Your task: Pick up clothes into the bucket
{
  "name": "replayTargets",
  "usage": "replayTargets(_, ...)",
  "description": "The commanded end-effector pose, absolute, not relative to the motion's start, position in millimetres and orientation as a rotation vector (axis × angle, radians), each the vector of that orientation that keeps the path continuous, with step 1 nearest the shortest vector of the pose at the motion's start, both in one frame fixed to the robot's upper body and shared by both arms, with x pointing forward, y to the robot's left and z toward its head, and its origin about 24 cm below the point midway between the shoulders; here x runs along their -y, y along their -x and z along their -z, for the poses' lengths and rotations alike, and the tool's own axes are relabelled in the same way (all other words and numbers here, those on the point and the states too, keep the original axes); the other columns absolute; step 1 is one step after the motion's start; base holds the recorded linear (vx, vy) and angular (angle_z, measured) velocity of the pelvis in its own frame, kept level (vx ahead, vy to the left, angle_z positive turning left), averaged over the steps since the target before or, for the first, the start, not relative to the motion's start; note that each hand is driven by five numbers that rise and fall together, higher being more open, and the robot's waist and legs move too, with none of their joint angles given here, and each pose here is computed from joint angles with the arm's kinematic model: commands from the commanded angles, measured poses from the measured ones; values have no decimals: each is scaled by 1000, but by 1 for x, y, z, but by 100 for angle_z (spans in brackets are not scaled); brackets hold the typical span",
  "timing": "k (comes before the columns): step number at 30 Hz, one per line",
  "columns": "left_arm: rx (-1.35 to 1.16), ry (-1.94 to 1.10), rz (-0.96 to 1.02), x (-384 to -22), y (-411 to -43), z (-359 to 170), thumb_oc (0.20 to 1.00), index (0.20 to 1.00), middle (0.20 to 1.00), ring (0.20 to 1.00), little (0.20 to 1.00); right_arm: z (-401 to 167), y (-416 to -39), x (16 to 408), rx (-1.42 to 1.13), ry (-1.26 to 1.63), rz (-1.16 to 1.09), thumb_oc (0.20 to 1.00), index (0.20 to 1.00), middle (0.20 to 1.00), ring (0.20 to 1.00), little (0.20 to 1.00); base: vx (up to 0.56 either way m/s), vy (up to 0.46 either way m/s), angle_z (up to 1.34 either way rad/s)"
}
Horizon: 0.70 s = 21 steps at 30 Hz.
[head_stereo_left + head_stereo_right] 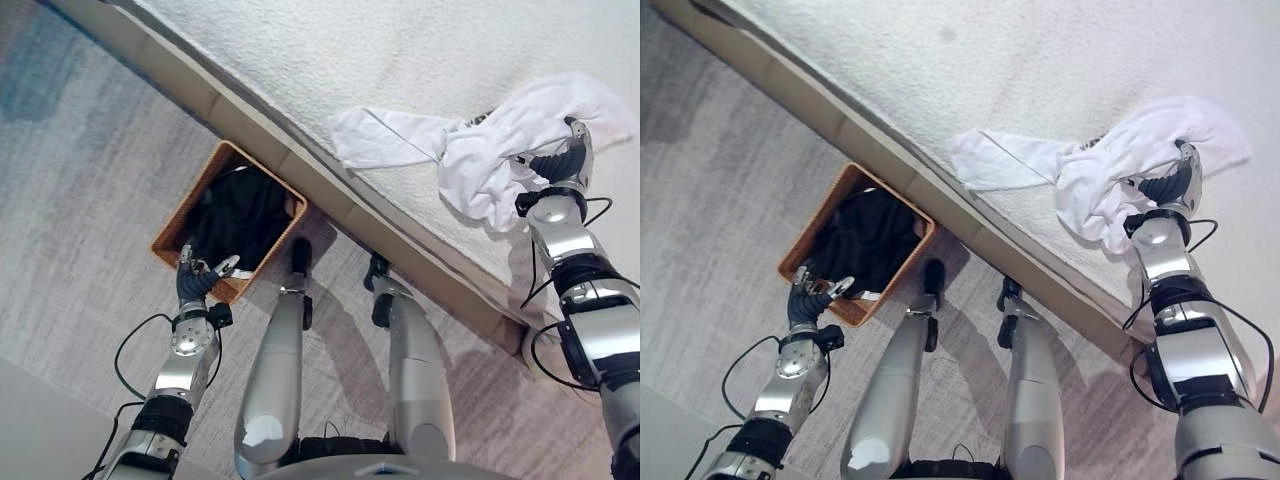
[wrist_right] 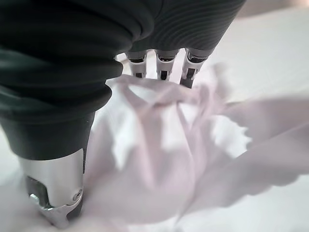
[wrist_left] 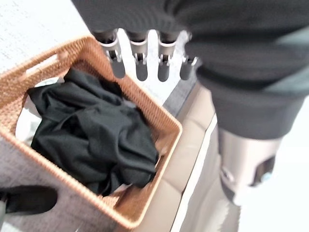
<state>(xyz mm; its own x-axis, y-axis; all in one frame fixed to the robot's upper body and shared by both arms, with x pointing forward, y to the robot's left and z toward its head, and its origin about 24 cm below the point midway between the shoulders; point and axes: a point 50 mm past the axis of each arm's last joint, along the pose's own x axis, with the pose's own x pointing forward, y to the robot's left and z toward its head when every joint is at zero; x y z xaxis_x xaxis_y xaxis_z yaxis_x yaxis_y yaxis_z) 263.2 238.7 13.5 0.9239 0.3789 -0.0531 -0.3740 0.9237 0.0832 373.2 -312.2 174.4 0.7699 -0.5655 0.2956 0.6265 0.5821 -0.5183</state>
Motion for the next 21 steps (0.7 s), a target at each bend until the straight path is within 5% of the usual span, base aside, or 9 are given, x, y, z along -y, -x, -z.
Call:
replayTargets(1, -8, -39, -360, -235, -257, -21, 1000, 1000, 1000, 1000, 1000, -189, -365, 333, 114, 741, 716, 1000, 1000, 1000, 1000, 1000, -5, -107, 17)
replayTargets(9, -46, -55, -239, -232, -264, -20, 1000, 1000, 1000, 1000, 1000, -213, -381, 337, -167, 1102, 420, 1000, 1000, 1000, 1000, 1000, -3, -112, 20)
replayTargets(10, -53, -49, -219, -227, -267, -18, 1000, 1000, 1000, 1000, 1000, -210, -381, 337, -177, 1083, 419, 388, 388, 388, 388, 388, 5, -46, 15)
replayTargets(11, -50, -47, -208, -224, -270, -20, 1000, 1000, 1000, 1000, 1000, -210, -382, 336, -171, 1063, 420, 388, 388, 388, 388, 388, 3, -26, 14)
replayTargets(12, -50, -47, -208, -224, -270, -20, 1000, 1000, 1000, 1000, 1000, -210, -382, 336, -171, 1063, 421, 200, 200, 200, 200, 200, 3, -32, 10)
replayTargets(21, 27, -80, -140, -211, -290, -41, 1000, 1000, 1000, 1000, 1000, -240, -389, 318, 12, 1008, 428, 200, 200, 200, 200, 200, -21, -1, 2)
